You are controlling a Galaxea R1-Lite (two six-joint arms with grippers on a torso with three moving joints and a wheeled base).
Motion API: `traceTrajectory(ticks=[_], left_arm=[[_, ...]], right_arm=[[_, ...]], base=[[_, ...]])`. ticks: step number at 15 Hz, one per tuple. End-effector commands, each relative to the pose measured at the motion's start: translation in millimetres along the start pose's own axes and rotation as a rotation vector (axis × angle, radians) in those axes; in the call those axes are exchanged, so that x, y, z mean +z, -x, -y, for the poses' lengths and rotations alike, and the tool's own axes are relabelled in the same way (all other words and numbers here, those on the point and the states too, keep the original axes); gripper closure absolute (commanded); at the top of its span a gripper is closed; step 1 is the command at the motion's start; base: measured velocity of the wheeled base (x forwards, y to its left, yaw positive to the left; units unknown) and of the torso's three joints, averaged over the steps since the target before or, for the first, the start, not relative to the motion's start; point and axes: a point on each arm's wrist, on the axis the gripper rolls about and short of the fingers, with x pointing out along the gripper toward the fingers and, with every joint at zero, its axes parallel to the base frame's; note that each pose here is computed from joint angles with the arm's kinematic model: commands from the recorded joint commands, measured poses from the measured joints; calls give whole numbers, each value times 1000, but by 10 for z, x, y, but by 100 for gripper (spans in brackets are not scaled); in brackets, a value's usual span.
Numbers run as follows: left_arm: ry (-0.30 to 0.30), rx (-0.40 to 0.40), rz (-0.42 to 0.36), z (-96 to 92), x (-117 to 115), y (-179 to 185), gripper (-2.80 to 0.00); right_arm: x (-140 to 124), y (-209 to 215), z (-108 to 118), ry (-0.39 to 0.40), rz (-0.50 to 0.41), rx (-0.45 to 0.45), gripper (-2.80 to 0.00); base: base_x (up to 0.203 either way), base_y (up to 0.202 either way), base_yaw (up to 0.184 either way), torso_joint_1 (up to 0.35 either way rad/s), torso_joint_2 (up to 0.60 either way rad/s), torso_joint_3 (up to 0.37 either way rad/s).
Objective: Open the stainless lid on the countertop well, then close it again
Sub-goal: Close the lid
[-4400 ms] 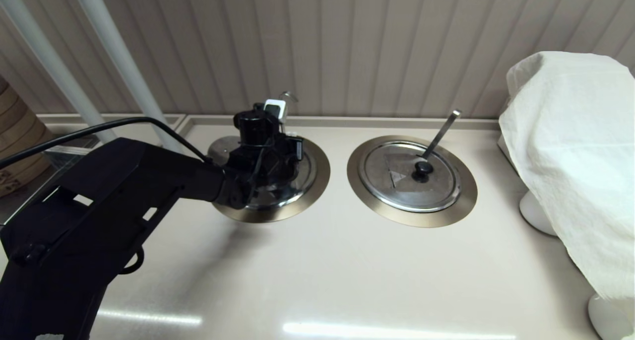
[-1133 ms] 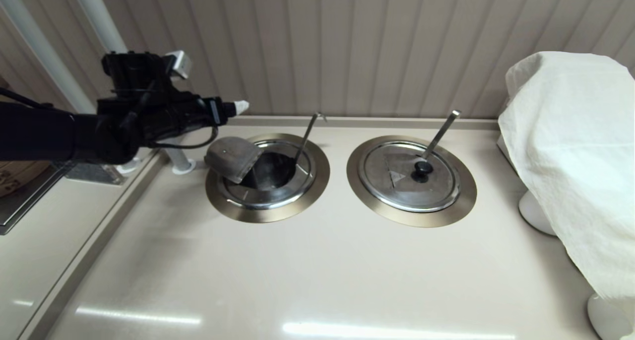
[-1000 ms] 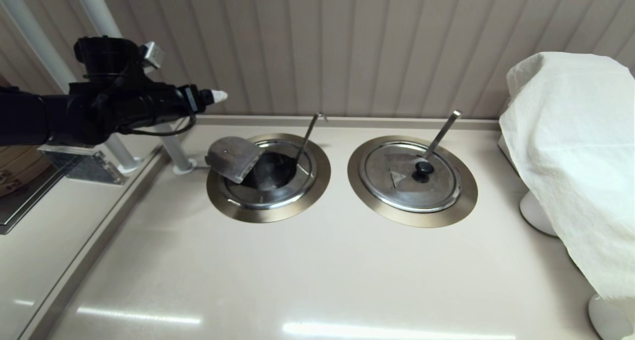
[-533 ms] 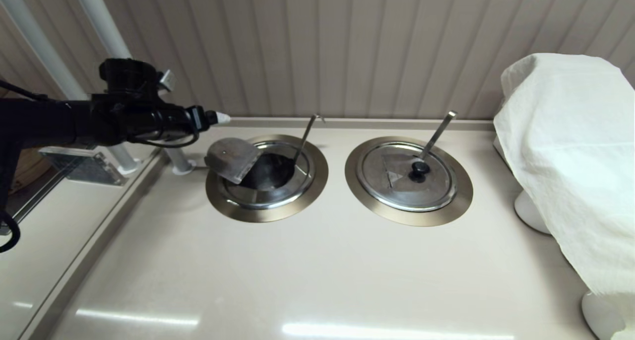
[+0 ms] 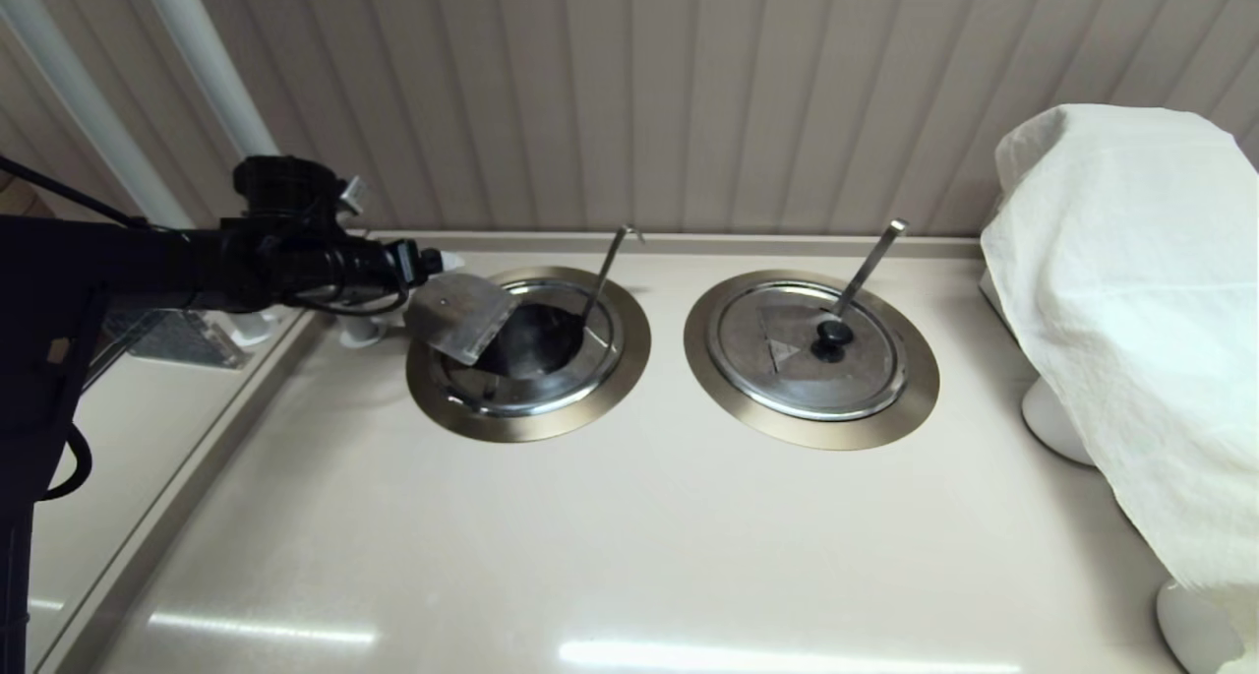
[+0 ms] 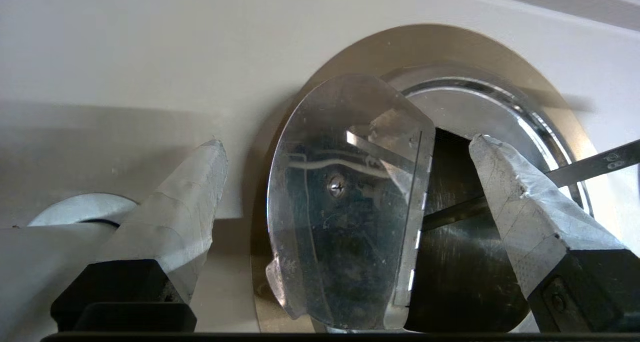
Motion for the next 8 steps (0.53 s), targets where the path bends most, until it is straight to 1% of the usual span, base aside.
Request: traceTrajectory(ticks=[1,3,6,8], left_arm=[[6,1,-26,-18,-84,-92,-280],[4,-7,-32,6,-105,-115,-280],[-6,-33,-57,166,-186,-177,-280],[-10,-43,-61,228,-196,-173,-280]], right_arm=[[0,0,0,0,1,0,-280],[0,0,0,0,1,0,-280],[0,0,0,0,1,0,-280],[0,0,0,0,1,0,-280]], base=[[0,0,0,0,0,0],[0,0,0,0,0,0],[0,0,0,0,0,0],[0,0,0,0,0,0]])
